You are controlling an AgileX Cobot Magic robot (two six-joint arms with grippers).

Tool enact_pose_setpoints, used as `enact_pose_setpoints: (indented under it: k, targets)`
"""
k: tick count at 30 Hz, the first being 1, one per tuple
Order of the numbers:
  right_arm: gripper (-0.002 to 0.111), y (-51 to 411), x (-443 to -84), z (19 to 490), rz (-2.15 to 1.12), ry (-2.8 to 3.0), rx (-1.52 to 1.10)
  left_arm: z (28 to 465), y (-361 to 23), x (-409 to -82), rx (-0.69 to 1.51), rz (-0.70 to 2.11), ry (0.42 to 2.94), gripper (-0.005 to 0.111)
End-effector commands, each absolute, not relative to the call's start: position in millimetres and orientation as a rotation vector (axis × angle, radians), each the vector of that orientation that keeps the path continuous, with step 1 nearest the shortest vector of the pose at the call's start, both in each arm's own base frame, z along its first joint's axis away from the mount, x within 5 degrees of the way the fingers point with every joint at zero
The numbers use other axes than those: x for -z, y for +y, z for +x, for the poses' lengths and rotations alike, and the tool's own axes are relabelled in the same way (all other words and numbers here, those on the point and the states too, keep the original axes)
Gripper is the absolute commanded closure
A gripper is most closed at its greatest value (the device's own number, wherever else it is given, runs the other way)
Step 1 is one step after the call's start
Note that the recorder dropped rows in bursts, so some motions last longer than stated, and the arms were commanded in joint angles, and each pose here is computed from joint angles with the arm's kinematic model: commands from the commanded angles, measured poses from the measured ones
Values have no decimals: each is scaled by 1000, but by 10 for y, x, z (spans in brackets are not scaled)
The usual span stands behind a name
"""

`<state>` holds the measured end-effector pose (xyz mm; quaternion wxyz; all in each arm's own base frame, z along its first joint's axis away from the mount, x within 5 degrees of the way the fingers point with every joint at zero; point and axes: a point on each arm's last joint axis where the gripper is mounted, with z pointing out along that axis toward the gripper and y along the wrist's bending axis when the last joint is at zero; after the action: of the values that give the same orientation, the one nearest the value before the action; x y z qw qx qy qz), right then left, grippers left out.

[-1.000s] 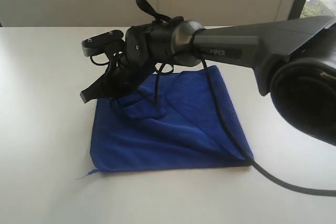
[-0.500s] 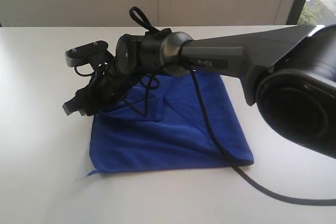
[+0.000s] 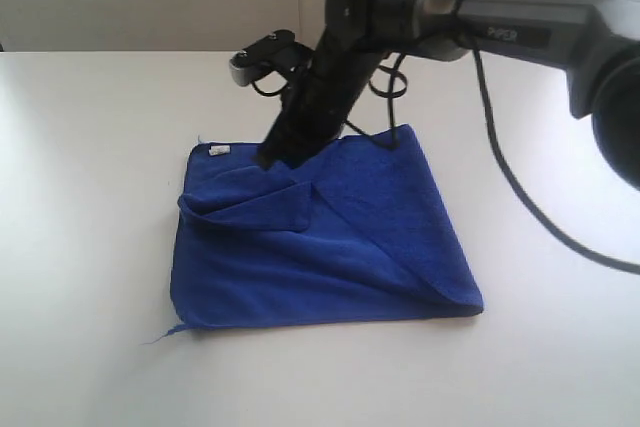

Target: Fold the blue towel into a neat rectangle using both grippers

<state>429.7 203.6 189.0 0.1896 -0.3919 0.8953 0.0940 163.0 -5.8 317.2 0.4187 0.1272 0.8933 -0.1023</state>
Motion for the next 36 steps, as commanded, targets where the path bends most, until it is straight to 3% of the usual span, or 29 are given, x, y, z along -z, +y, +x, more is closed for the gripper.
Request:
enact_pose_setpoints:
  k: [1,4,7,12,15,18,24,27,32,36]
  targets:
    - [108,1719,-1881,4341,-1386,2467,-149,1613,-76,-3169,272,321,2238,107]
    - [103,1629,-1875,4368,-1367,2484,-146,1613,-76,-3169,272,321,2238,107]
    - [88,1611,-1825,4381,-1367,2495,-148,1613,-76,-3169,272,321,2238,107]
    - [41,1614,-1654,4387,-1397,2533,-163,1613,-76,-3169,272,321,2238,107]
    - [23,1617,-1520,4394,-1565,2462,-152,1613,-76,-3169,272,321,2238,107]
    - [21,1615,-1379,4397,-1728,2386,-145,1613,-76,-3169,272,321,2238,107]
    - [21,1597,-1151,4314,-1680,2583,-235,1613,-76,-3169,272,321,2238,107]
    - [21,1581,-1100,4292,-1462,2769,-259,1613,-76,-3169,272,321,2238,107]
    - [21,1456,-927,4265,-494,3238,-67,1613,-76,-3169,272,321,2238,107]
    - [21,1450,-946,4250,-514,3265,-60,1613,-76,-3169,272,321,2238,107]
